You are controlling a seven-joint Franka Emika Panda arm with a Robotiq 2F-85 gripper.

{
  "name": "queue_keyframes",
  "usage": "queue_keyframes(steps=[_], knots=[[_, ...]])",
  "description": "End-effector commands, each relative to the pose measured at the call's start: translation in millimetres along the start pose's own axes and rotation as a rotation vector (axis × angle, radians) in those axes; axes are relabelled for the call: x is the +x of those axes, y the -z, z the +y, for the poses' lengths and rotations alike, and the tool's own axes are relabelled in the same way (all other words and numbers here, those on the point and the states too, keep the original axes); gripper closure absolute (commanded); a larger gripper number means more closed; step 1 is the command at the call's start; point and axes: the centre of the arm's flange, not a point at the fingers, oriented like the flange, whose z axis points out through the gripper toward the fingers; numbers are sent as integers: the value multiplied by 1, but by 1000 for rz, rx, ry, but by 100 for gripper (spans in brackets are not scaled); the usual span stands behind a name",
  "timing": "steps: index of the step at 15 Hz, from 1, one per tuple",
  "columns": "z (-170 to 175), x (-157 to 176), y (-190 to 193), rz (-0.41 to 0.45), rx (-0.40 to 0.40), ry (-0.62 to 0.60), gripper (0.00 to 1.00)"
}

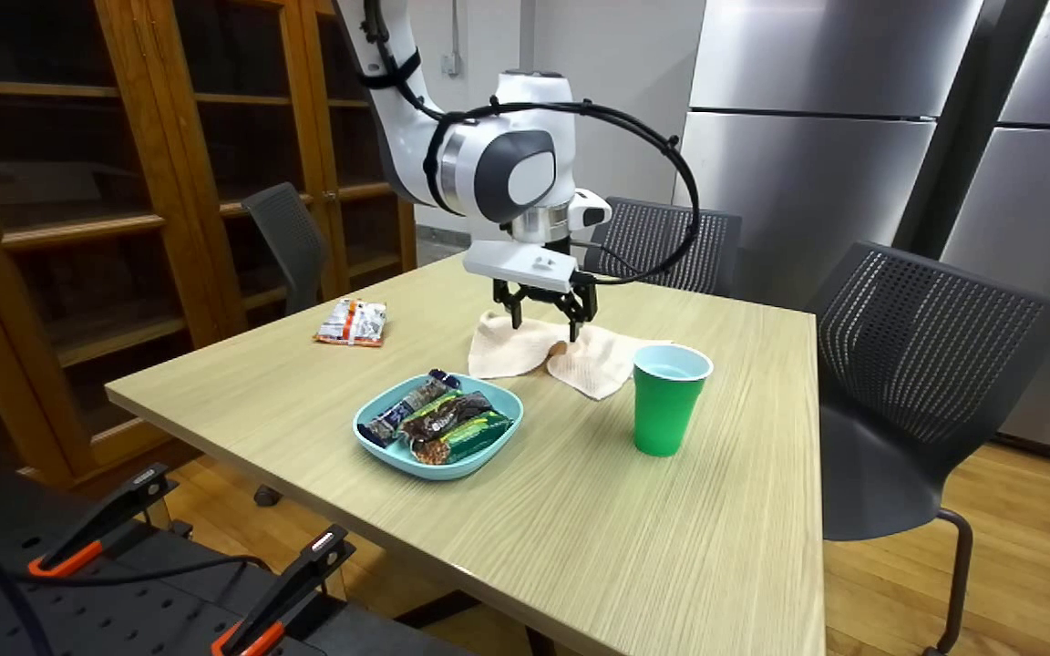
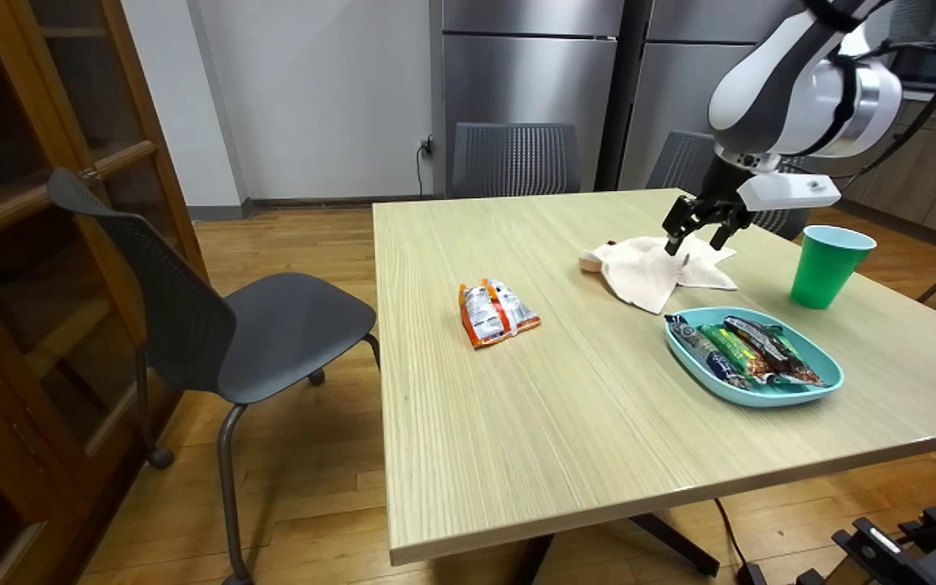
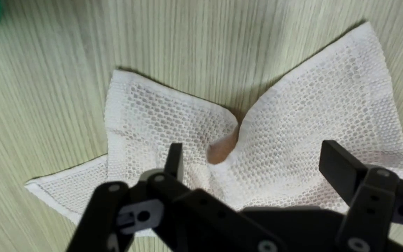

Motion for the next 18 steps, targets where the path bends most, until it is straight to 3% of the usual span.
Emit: queue_keyframes(steps=[1, 9, 10, 11, 18], knots=[[9, 20, -16, -23, 9, 35, 0], [9, 28, -33, -19, 7, 54, 0], [10, 28, -34, -18, 7, 56, 25], [9, 28, -34, -17, 5, 58, 26], [9, 27, -37, -18, 3, 75, 82]])
